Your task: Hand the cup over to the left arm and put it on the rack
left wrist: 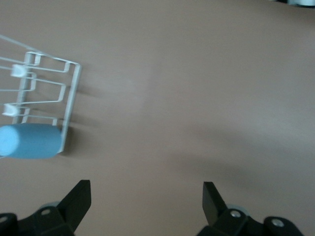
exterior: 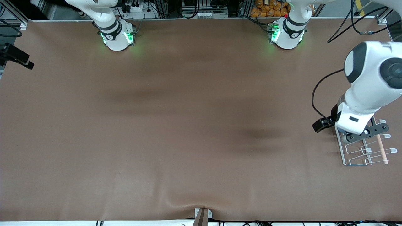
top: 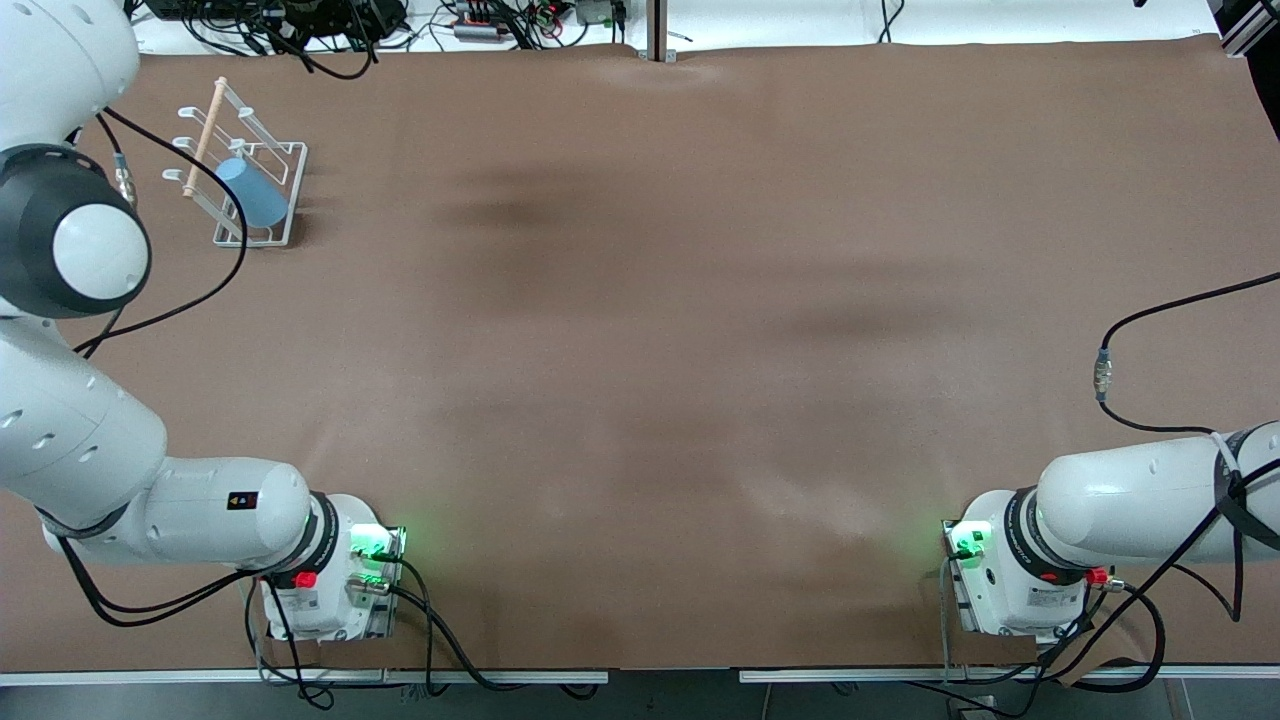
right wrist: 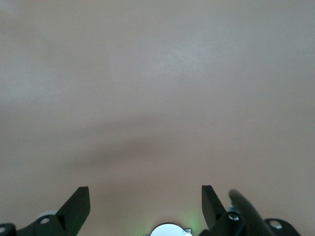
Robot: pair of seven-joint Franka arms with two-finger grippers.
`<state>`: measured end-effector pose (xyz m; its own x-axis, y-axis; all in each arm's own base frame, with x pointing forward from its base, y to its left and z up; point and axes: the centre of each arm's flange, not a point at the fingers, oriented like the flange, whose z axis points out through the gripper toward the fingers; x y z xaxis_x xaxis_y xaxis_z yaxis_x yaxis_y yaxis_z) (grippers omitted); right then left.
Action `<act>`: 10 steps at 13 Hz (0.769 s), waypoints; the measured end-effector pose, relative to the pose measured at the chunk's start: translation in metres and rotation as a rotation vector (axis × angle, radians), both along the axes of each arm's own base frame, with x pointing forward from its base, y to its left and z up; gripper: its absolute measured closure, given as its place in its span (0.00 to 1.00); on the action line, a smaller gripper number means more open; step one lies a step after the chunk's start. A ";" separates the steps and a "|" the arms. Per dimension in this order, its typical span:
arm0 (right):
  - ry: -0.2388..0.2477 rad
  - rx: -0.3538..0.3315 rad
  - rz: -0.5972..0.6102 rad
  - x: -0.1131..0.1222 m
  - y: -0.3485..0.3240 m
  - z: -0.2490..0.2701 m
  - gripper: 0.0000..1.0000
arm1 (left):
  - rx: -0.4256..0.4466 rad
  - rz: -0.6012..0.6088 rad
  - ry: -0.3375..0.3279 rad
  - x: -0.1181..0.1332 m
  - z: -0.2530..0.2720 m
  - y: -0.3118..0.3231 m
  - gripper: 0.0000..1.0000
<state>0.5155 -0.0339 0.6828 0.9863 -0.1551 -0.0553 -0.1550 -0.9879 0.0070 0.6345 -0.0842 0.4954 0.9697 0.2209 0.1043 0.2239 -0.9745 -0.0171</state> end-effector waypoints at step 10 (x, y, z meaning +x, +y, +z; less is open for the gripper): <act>0.000 0.000 0.000 0.000 0.000 0.000 0.00 | -0.022 -0.117 -0.073 -0.057 0.094 -0.047 0.00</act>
